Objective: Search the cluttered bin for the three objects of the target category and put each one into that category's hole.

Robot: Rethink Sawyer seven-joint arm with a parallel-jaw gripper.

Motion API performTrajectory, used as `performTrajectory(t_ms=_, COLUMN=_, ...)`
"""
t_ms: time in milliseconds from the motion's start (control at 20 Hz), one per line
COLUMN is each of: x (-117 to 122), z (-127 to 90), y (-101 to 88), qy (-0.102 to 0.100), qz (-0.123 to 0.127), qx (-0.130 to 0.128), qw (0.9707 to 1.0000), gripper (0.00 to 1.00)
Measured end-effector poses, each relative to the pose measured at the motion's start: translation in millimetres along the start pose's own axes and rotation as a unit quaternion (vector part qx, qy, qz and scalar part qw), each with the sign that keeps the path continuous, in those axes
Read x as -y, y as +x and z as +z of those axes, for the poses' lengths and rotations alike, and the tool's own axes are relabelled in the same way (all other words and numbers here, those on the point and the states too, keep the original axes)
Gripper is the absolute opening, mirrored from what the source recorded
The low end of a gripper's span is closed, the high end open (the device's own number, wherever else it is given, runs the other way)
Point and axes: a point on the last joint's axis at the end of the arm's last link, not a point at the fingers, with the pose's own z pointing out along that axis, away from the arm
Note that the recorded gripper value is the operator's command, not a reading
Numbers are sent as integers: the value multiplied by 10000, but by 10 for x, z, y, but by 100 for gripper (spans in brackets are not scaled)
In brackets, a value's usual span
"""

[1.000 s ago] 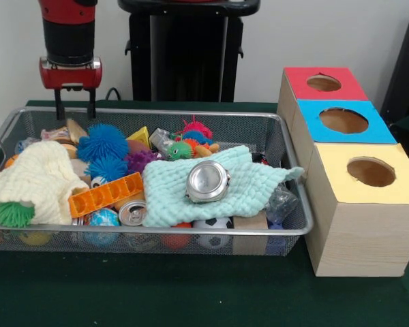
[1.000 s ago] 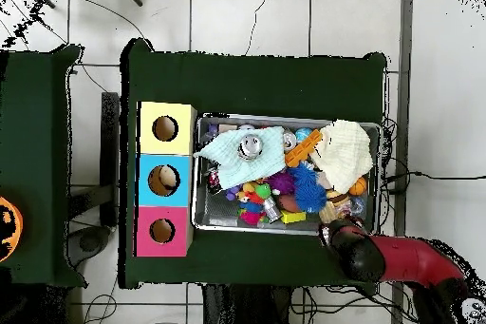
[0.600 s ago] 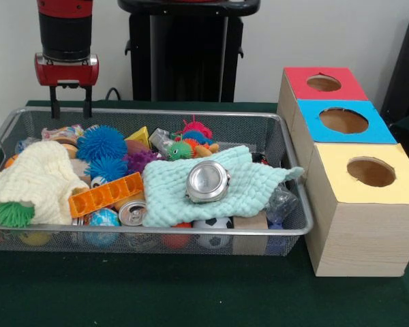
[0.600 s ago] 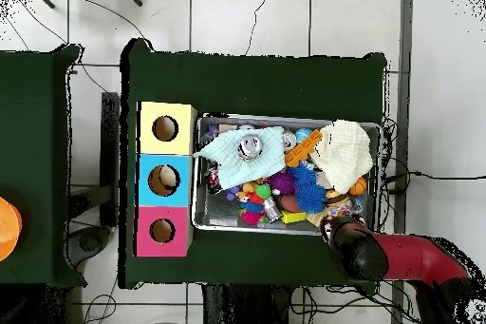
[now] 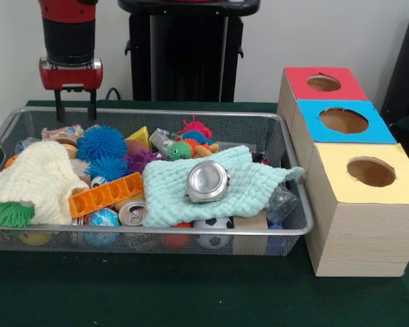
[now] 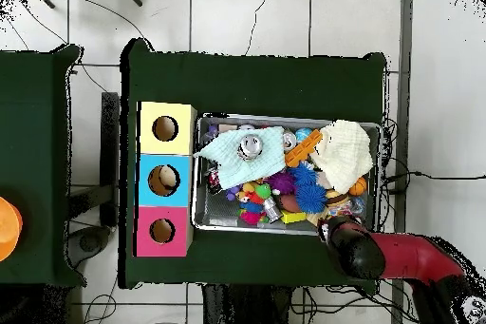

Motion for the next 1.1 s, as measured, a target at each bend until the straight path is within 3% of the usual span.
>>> performTrajectory(t_ms=650, x=-182, z=345, y=102, qy=-269, qz=-149, qx=-121, qw=9995, gripper=100)
performTrajectory(t_ms=1100, x=-152, z=406, y=123, qy=-273, qz=-144, qx=-124, qw=9994, gripper=100)
